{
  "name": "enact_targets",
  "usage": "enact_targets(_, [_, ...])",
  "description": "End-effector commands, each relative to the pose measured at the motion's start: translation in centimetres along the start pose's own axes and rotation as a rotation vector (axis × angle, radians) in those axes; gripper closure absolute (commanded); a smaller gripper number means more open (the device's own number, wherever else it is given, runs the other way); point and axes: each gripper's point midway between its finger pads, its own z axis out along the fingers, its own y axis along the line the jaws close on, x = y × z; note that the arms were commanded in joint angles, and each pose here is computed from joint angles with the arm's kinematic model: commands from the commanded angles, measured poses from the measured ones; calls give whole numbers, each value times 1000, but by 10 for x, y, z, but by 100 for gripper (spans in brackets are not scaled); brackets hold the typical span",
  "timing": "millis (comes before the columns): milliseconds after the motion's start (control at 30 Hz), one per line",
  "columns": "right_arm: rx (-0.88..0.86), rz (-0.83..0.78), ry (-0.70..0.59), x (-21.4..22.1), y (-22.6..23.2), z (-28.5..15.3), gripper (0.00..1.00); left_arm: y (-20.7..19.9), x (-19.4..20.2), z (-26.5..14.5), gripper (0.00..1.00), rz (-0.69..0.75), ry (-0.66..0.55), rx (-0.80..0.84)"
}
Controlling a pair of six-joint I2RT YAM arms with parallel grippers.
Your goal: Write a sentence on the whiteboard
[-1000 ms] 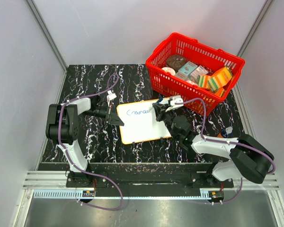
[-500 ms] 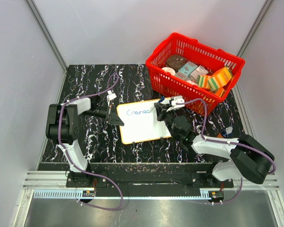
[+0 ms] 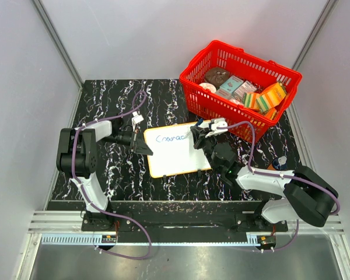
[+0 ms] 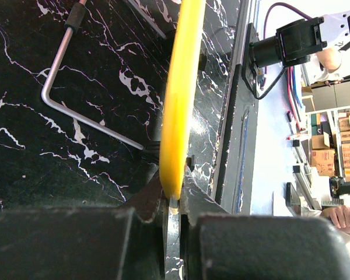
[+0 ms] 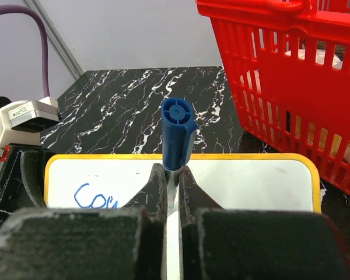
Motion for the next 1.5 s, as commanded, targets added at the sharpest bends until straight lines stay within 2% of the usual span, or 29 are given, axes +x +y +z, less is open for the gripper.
enact_targets(0, [51, 1, -71, -23, -7, 9, 100, 23, 11, 1, 100, 51, 90, -103])
enact_targets(400, [32, 6, -99, -27, -5, 7, 100, 23, 11, 1, 100, 50, 89, -103])
enact_targets(1100, [-2, 3, 38, 14, -9, -8, 100, 24, 11, 1, 100, 48, 92, -103])
enact_targets(1467, [-23, 27, 61, 24, -9, -15, 100, 24, 11, 1, 100, 47, 92, -103])
